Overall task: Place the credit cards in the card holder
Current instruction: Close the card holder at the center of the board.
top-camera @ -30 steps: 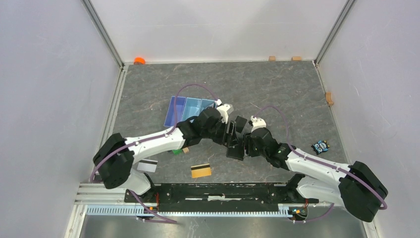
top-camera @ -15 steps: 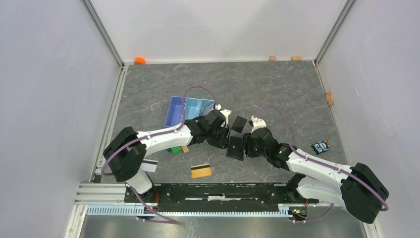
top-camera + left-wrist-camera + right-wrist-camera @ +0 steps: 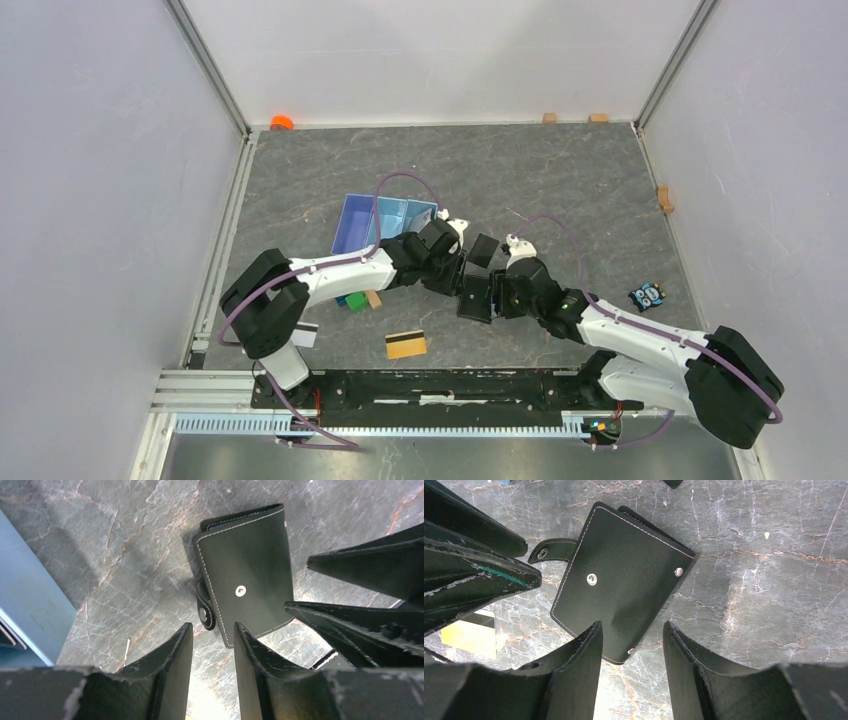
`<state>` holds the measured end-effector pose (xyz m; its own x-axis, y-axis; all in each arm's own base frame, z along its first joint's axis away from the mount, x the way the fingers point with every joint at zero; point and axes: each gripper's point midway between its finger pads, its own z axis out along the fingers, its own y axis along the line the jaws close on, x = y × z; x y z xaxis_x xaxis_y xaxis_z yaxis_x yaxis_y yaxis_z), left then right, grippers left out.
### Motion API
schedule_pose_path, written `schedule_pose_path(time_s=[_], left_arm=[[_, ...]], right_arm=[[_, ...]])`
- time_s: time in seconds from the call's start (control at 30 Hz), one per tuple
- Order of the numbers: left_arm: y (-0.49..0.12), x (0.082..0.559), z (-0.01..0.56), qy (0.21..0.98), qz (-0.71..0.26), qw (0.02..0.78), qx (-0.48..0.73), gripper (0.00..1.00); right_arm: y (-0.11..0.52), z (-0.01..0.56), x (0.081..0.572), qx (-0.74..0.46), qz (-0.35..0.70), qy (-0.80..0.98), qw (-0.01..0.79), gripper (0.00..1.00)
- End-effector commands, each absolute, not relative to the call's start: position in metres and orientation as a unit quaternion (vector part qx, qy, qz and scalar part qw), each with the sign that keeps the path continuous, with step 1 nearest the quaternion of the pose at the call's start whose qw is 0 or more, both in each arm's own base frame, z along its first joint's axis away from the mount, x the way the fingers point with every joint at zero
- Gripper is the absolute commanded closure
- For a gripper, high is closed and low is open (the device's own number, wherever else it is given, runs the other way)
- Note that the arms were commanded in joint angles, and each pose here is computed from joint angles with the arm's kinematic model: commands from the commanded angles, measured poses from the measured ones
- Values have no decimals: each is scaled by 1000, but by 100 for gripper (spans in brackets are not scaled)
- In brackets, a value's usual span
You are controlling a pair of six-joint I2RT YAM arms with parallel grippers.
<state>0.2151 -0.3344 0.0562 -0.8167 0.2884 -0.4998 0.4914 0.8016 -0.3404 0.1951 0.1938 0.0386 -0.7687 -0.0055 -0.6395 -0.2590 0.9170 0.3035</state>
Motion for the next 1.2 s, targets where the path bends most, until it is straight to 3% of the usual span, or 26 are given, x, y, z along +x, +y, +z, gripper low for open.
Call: schedule_pose_path(time_s=[0.0,0.47,0.83,1.07,1.17], left_arm=[[-354,235,75,906,-254,255,224,59],[-349,238,65,915,-229,247,222,74],[-347,242,58,919,-214,246,223,72],[-347,240,61,917,-220,247,224,78],[-348,239,65,916,-225,247,224,71]], right_arm=[[199,41,197,-68,202,918,335,48],[198,37,196,-69,199,920,331,48],[198,36,195,-69,200,920,329,48],[196,35,196,-64,194,921,331,48],[195,34,197,-63,191,922,330,48]])
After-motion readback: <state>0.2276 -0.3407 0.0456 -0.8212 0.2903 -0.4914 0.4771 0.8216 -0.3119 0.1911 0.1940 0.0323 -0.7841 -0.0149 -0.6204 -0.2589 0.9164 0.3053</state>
